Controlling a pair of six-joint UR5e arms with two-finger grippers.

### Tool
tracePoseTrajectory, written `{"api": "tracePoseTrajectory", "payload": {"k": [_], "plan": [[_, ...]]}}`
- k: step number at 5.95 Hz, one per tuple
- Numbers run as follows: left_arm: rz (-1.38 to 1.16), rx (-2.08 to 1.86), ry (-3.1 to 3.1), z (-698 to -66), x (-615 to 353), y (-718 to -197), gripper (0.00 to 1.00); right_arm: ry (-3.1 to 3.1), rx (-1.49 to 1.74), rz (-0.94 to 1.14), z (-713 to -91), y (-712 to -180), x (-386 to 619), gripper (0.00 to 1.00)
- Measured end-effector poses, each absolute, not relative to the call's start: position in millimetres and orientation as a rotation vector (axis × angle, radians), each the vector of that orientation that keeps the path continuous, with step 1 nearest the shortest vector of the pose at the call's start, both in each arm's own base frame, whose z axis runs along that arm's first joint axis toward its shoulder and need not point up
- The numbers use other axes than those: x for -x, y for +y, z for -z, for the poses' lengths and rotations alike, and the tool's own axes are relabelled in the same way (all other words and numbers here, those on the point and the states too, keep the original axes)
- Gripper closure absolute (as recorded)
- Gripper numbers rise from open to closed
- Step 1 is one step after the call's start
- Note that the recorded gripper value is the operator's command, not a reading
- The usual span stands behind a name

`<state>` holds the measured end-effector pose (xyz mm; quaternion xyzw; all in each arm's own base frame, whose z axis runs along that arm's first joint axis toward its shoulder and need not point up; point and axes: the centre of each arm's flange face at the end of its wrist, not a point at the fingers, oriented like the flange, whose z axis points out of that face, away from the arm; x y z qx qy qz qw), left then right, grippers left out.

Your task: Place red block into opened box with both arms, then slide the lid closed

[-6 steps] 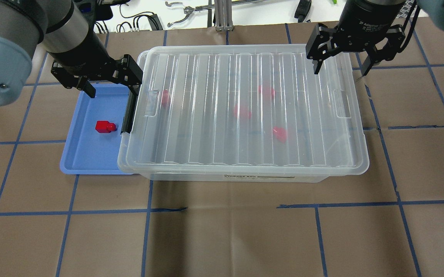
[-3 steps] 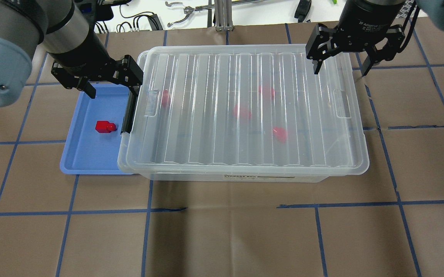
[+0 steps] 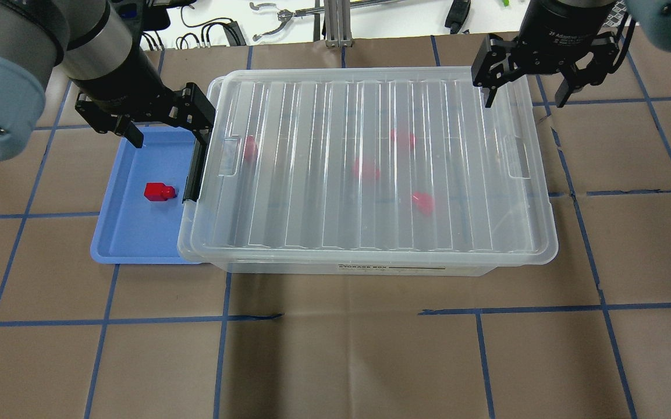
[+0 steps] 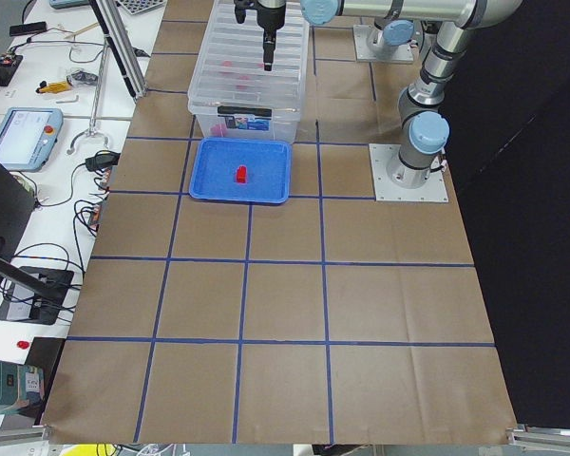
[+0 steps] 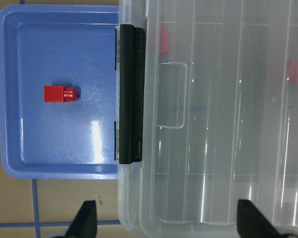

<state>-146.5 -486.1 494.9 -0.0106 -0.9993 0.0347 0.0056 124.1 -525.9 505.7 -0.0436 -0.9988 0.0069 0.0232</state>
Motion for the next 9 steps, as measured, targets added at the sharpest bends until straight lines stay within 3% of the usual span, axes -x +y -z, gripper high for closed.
{"api": "tracePoseTrajectory", "payload": {"k": [3, 9], "plan": [[-0.124, 0.169, -3.129, -501, 121, -497, 0.02, -3.087, 0.14, -0.055, -459, -537, -74, 0.0], [-0.022, 1.0, -2.989, -478, 47, -502, 0.02, -3.094, 0.029, 0.048, -361, -517, -25, 0.0]]}}
